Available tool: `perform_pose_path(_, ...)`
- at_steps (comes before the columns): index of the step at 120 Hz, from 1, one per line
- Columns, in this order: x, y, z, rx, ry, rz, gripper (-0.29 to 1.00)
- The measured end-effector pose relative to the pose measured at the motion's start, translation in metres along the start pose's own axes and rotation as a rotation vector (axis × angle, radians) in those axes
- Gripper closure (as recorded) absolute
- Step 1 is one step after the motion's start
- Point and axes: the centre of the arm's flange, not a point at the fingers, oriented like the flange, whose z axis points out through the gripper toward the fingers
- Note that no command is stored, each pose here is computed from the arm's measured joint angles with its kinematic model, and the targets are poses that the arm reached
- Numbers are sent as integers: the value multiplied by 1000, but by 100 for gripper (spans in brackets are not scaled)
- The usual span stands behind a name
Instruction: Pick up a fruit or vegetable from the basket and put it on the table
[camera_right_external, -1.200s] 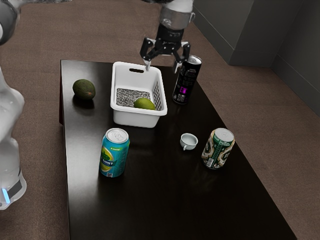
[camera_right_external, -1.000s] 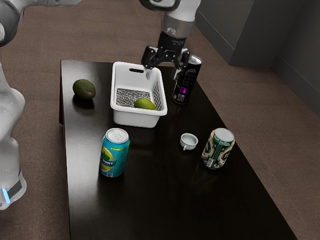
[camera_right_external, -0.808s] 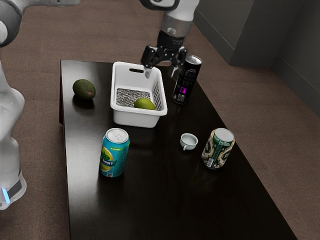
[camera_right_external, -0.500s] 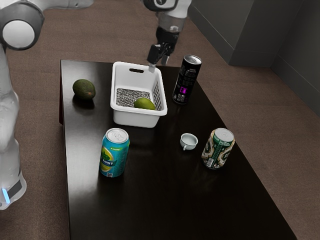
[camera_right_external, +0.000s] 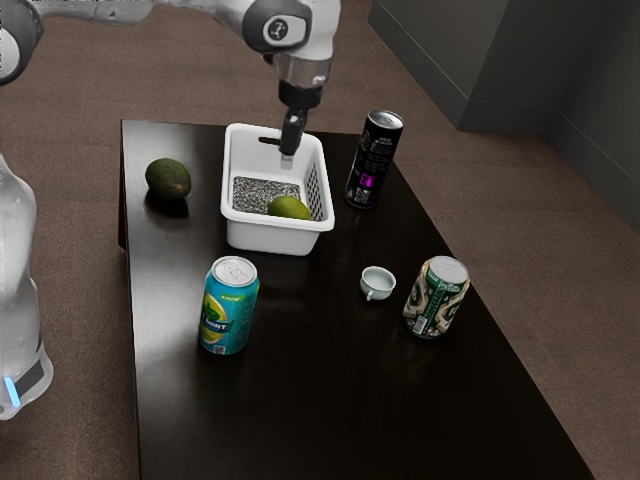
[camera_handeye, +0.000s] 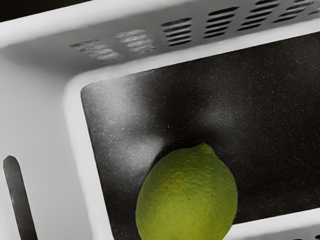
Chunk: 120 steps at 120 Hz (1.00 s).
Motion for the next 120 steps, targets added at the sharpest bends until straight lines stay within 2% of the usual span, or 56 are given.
perform_pose_path(25,7,16,20,-8,-5,-67,0)
perform_pose_path(50,11,24,35,-4,7,-7,0)
perform_pose_path(66,-2,29,65,-2,34,40,0)
perform_pose_path(120,-11,33,105,10,1,121,0)
